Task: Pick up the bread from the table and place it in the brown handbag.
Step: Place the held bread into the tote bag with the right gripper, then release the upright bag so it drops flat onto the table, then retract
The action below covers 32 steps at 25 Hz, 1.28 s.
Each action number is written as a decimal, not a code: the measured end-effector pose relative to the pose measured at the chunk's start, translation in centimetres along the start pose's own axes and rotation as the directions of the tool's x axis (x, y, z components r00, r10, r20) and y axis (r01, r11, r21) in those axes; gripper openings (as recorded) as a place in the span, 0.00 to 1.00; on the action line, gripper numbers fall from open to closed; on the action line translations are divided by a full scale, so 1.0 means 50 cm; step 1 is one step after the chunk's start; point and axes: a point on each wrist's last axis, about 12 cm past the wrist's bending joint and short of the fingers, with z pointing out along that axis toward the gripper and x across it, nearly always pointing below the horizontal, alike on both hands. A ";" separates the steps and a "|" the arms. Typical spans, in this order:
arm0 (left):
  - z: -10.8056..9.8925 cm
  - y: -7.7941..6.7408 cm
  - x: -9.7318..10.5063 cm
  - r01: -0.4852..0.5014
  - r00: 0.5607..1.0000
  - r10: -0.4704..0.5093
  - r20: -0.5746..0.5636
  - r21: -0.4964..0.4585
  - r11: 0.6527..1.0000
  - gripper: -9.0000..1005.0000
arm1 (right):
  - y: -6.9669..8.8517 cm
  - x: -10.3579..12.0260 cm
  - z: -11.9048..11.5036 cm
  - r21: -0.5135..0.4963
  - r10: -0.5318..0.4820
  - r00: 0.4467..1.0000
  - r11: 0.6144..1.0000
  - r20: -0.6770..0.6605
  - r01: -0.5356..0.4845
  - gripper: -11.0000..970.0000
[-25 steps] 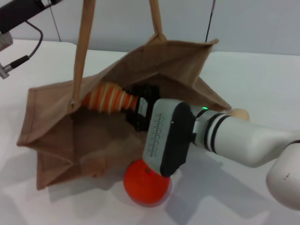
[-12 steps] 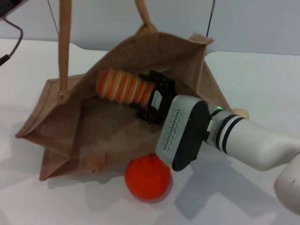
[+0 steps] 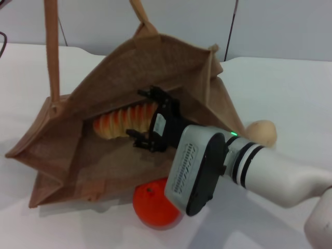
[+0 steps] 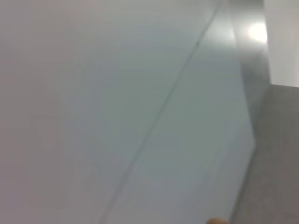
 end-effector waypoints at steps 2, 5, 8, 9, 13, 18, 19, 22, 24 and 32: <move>-0.007 0.008 0.000 -0.001 1.000 0.002 0.014 -0.044 0.999 0.29 | 0.008 -0.011 -0.008 0.010 0.002 1.000 1.000 0.031 -0.002 0.93; -0.018 0.022 0.005 -0.004 1.000 0.007 0.025 -0.123 0.992 0.29 | 0.020 -0.027 -0.027 0.046 -0.006 0.997 0.999 0.083 0.002 0.93; -0.030 0.037 0.011 -0.019 0.999 0.026 0.033 -0.203 0.979 0.30 | 0.023 -0.034 -0.049 0.101 -0.001 0.992 0.995 0.124 -0.012 0.93; -0.035 0.041 0.012 -0.022 0.999 0.032 0.041 -0.227 0.974 0.30 | 0.023 -0.034 -0.056 0.124 0.005 0.991 0.992 0.134 -0.021 0.93; -0.050 0.053 0.022 -0.049 0.994 0.076 0.075 -0.312 0.949 0.30 | 0.012 -0.027 -0.088 0.259 0.019 0.981 0.963 0.191 -0.069 0.93; -0.054 0.071 0.052 -0.101 0.988 0.139 0.063 -0.420 0.902 0.31 | -0.001 0.016 -0.138 0.450 0.009 0.971 0.885 0.240 -0.120 0.93; -0.053 0.077 0.062 -0.109 0.988 0.148 0.051 -0.449 0.887 0.31 | -0.005 0.024 -0.150 0.486 0.015 0.966 0.862 0.257 -0.143 0.93; -0.043 0.089 0.086 -0.166 0.980 0.197 0.009 -0.502 0.849 0.31 | -0.015 0.052 -0.180 0.554 0.069 0.947 0.796 0.315 -0.243 0.93; -0.036 0.095 0.101 -0.203 0.974 0.225 -0.022 -0.522 0.828 0.31 | -0.021 0.069 -0.195 0.571 0.110 0.931 0.763 0.348 -0.304 0.93; 0.005 0.090 0.167 -0.388 0.920 0.368 -0.138 -0.463 0.797 0.48 | -0.033 0.128 -0.237 0.597 0.227 0.883 0.665 0.411 -0.449 0.93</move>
